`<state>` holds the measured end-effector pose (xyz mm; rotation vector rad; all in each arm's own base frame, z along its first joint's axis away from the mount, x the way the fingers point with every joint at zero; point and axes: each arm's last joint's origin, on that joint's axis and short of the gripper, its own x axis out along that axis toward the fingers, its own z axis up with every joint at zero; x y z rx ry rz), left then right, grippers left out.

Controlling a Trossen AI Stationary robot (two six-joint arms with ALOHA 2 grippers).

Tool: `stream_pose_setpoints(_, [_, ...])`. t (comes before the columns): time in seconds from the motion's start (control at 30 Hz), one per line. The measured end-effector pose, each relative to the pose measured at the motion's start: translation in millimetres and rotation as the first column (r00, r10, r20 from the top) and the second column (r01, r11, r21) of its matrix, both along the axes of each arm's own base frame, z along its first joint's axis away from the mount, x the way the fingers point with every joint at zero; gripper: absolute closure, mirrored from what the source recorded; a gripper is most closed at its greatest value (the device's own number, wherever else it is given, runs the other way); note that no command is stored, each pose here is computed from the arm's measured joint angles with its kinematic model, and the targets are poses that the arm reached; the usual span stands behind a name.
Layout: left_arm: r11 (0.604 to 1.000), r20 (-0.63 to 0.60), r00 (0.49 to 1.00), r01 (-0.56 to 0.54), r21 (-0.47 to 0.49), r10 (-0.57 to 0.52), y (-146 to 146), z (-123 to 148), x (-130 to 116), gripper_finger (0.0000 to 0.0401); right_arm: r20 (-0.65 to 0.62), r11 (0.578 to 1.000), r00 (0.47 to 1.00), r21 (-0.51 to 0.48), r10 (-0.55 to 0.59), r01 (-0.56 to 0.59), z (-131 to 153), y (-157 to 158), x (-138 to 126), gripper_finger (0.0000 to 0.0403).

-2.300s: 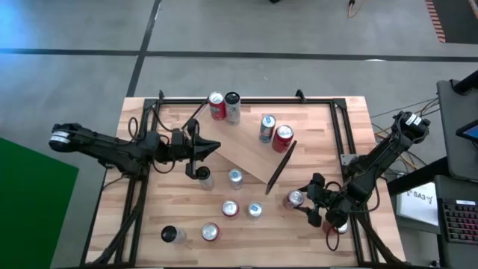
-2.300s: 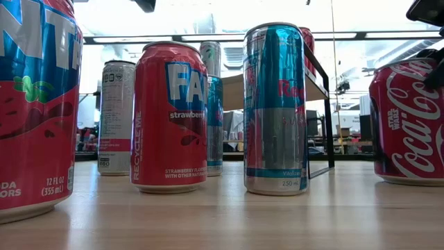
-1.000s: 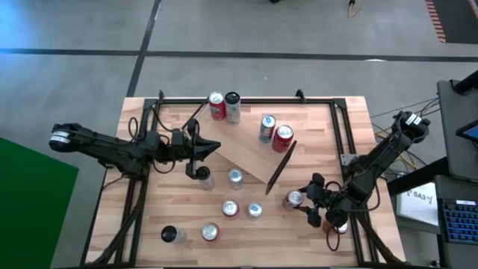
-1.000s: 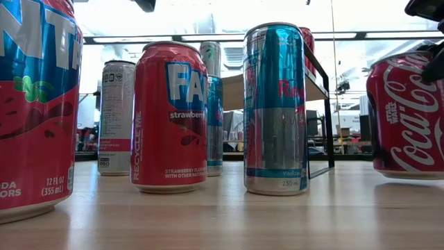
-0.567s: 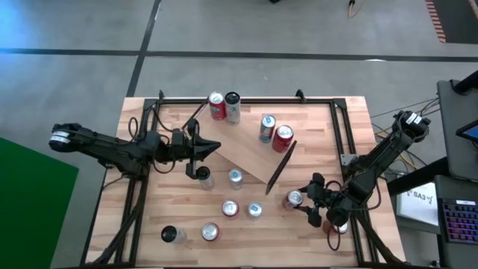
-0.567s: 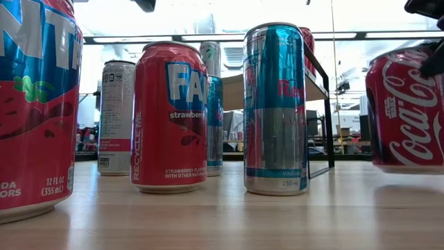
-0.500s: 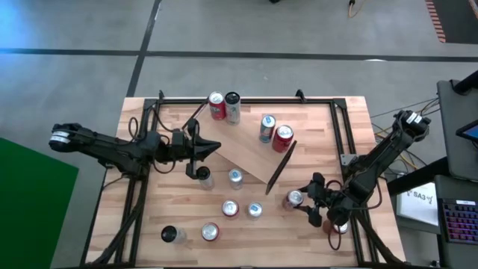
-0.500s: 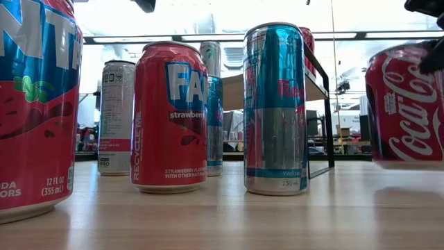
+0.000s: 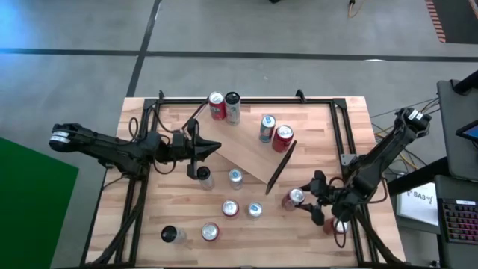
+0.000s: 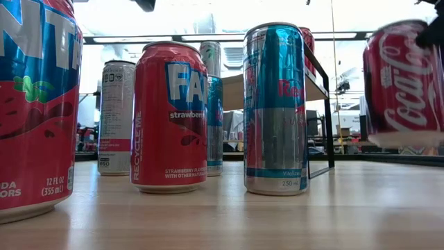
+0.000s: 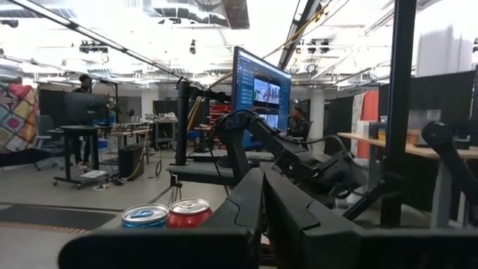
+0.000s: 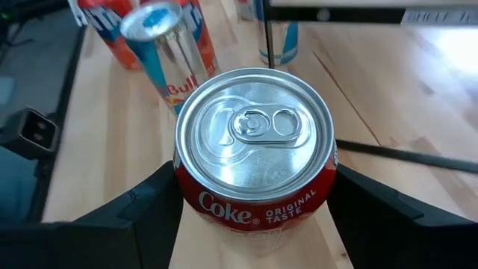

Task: Place canned beverage on shelf
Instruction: Put the red/white soda can on the shelf

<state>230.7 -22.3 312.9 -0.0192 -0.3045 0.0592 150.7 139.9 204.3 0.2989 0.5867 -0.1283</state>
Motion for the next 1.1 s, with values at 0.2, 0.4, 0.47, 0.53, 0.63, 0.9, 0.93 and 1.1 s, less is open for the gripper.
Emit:
stream_pose_setpoints(0.2, [0.999,-0.004,1.0,-0.013,0.041,0.013,0.0,-0.1,0.0,0.0401,0.063,1.0,0.998,0.017,0.015,-0.016,22.1,-0.9,-0.3,0.0124])
stream_pose_setpoints(0.4, [0.997,-0.017,1.0,-0.022,0.072,0.023,0.1,-1.3,0.4,0.0401,0.082,1.0,0.996,0.012,0.027,-0.028,46.1,1.1,1.7,0.0124])
stream_pose_setpoints(0.47, [0.996,-0.018,0.999,-0.026,0.082,0.027,0.3,-1.3,0.4,0.0401,0.08,1.0,0.996,0.008,0.028,-0.029,55.8,1.9,2.4,0.0124])
stream_pose_setpoints(0.53, [0.995,-0.018,0.999,-0.029,0.094,0.031,0.2,-1.2,0.3,0.0401,0.082,0.999,0.996,0.003,0.033,-0.033,64.9,2.9,3.3,0.0124])
stream_pose_setpoints(0.63, [0.995,-0.019,0.999,-0.03,0.098,0.032,0.3,-1.3,0.4,0.0401,0.082,0.999,0.996,0.005,0.04,-0.041,76.7,3.2,3.4,0.0124])
stream_pose_setpoints(0.9, [0.993,-0.026,0.999,-0.034,0.115,0.038,0.3,-1.9,0.5,0.0401,0.113,0.996,0.992,0.053,0.06,-0.066,103.9,9.0,7.7,0.0124])
stream_pose_setpoints(0.93, [0.993,-0.026,0.999,-0.035,0.116,0.038,0.3,-1.9,0.5,0.0401,0.114,0.996,0.992,0.052,0.062,-0.068,106.2,10.2,8.9,0.0124])
stream_pose_setpoints(1.1, [0.993,-0.027,0.999,-0.035,0.117,0.038,0.3,-1.9,0.6,0.0401,0.103,0.995,0.991,0.036,0.091,-0.095,115.7,20.8,17.8,0.0124])
